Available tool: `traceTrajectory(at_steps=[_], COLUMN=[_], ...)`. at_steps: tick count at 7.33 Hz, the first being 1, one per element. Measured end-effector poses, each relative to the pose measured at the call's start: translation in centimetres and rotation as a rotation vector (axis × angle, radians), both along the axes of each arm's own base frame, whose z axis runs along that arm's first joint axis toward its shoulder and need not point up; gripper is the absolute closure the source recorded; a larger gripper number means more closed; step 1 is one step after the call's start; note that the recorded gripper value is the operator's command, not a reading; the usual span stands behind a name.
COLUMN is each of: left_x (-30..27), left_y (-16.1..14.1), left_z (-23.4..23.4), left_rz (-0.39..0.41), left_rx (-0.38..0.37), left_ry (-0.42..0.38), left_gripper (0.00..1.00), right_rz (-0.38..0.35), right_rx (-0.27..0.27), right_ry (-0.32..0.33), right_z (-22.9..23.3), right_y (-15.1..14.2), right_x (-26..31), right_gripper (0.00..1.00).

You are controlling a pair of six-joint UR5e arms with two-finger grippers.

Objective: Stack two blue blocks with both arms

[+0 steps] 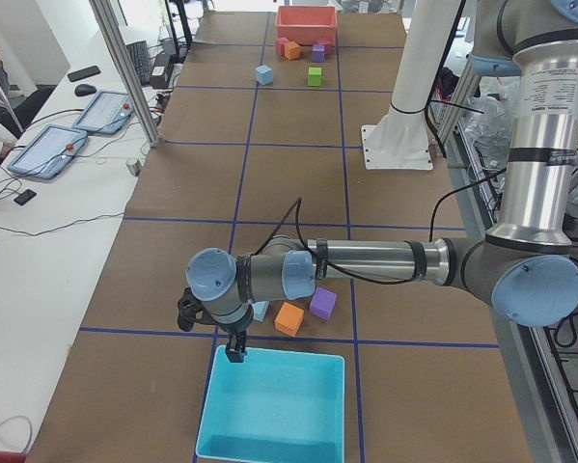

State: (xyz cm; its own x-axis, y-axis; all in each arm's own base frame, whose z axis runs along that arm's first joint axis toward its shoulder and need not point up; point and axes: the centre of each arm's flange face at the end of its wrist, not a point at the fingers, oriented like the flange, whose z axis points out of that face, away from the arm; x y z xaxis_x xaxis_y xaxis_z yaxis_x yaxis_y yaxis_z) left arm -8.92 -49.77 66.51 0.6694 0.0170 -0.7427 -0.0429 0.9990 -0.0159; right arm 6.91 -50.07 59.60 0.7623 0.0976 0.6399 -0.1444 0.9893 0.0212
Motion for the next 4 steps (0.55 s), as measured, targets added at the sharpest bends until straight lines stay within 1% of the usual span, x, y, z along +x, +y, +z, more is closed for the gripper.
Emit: traceTrajectory(at_steps=[1, 2, 3, 4], left_x=[0.0, 0.0, 0.0, 0.2], left_y=[0.1, 0.1, -0.1, -0.6], left_z=[0.0, -0.1, -0.6, -2.0], left_rz=[-0.001, -0.002, -0.003, -0.010], left_rx=[-0.001, 0.001, 0.009, 0.026], left_ry=[0.000, -0.001, -0.001, -0.002], left_gripper=[0.00, 0.00, 0.00, 0.00], right_rz=[0.002, 0.003, -0.015, -0.068], right_rx=[0.002, 0.018, 0.066, 0.144], right_ry=[0.000, 0.001, 0.000, -0.005], right_z=[-0.1, -0.9, -3.3, -7.2], right_y=[0.2, 0.1, -0.7, -2.3], right_x=[0.1, 0.2, -0.7, -3.6], right_gripper=[0.00, 0.00, 0.00, 0.00])
